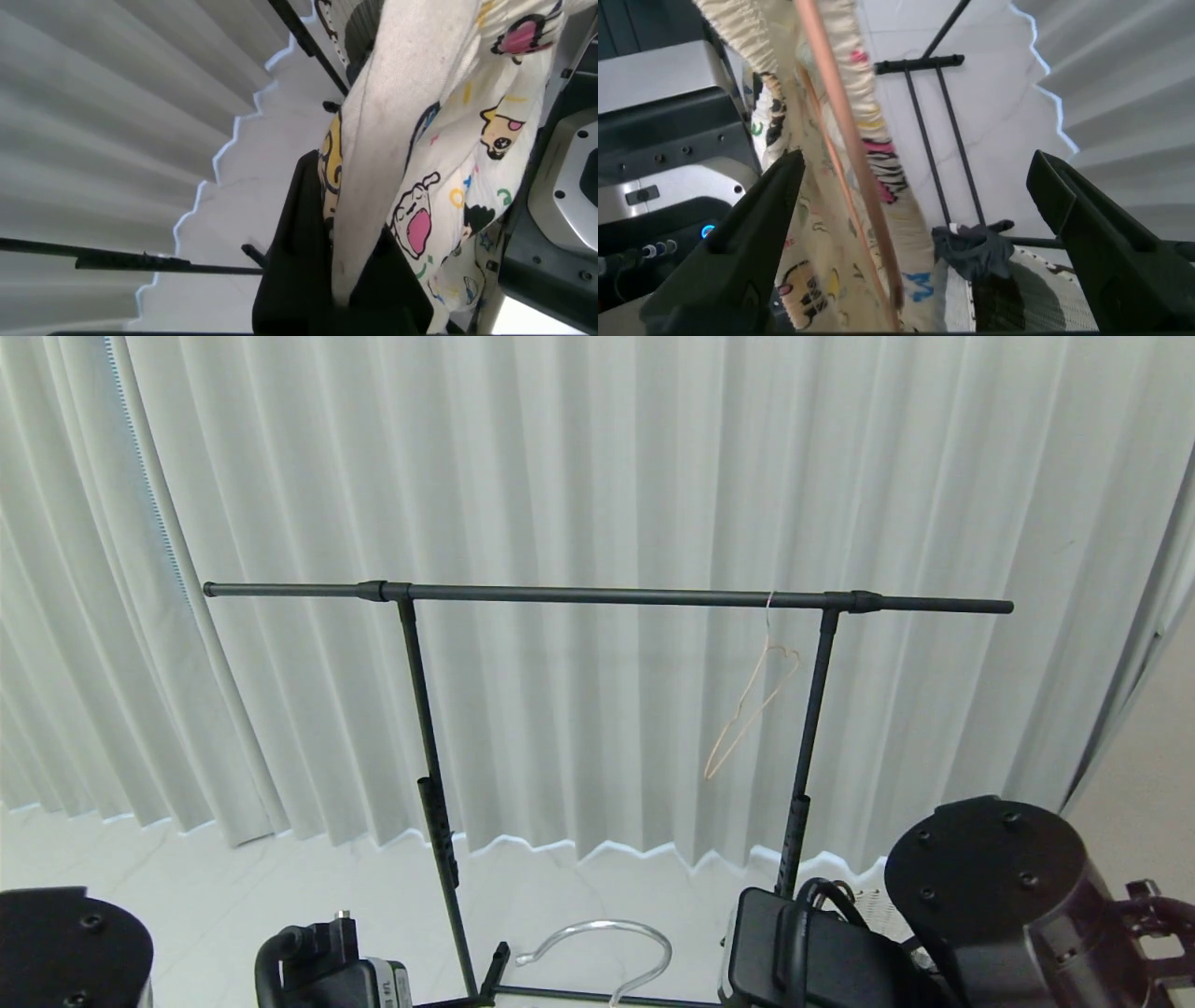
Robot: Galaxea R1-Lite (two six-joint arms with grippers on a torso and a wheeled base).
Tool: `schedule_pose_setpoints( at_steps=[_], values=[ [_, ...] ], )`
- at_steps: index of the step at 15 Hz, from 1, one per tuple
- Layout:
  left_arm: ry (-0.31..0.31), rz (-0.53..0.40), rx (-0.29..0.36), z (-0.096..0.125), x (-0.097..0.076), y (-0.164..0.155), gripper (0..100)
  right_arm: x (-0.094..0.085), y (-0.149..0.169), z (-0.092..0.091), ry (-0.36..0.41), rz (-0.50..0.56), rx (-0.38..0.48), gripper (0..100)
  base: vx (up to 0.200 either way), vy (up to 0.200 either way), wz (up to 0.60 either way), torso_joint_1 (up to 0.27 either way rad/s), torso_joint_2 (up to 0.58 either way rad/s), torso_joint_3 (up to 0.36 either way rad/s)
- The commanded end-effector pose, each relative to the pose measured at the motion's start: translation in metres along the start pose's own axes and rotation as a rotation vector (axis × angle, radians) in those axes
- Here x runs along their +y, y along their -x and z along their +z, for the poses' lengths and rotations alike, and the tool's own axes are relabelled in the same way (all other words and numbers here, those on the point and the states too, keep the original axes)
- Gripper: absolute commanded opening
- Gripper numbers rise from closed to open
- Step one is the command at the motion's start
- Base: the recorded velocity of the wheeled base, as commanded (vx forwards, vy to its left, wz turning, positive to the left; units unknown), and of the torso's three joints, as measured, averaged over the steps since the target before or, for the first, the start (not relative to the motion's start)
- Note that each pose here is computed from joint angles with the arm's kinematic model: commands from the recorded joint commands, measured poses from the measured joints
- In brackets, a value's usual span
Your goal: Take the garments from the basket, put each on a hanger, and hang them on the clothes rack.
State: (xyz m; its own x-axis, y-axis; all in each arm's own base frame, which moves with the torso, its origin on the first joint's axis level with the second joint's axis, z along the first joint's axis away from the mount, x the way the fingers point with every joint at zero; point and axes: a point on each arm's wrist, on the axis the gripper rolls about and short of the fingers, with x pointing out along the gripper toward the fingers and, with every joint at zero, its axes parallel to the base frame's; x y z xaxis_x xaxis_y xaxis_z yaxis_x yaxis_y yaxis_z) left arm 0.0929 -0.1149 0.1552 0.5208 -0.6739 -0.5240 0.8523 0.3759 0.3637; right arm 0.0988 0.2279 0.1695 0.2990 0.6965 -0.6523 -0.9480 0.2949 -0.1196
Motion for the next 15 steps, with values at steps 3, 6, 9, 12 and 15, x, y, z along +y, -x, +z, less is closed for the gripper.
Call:
schedule_pose_setpoints(
  at_steps=[3,6,9,12,15],
  values=[
    [-0.007,-0.006,-0.012,0.0022,-0.0010,0.0009,0,0.0014,-0.0038,-0.0021,0.040,0.005,0.016,100,0.000,0.000,0.00,0.000,0.00,0.000],
    [-0.012,-0.012,-0.021,0.0034,-0.0022,0.0016,0,0.0009,-0.0029,-0.0020,0.039,0.002,0.013,100,0.000,0.000,0.00,0.000,0.00,0.000],
    [-0.012,-0.013,-0.019,0.0030,-0.0024,0.0016,0,0.0013,-0.0025,-0.0018,0.040,0.002,0.012,0,0.000,0.000,0.00,0.000,0.00,0.000],
    [-0.012,-0.012,-0.021,0.0027,-0.0025,0.0021,0,0.0007,0.0002,-0.0011,0.042,-0.003,0.003,0,0.000,0.000,0.00,0.000,0.00,0.000],
    [-0.012,-0.012,-0.022,0.0031,-0.0023,0.0022,0,0.0006,0.0011,-0.0008,0.057,-0.006,-0.001,0,0.000,0.000,0.00,0.000,0.00,0.000]
  ],
)
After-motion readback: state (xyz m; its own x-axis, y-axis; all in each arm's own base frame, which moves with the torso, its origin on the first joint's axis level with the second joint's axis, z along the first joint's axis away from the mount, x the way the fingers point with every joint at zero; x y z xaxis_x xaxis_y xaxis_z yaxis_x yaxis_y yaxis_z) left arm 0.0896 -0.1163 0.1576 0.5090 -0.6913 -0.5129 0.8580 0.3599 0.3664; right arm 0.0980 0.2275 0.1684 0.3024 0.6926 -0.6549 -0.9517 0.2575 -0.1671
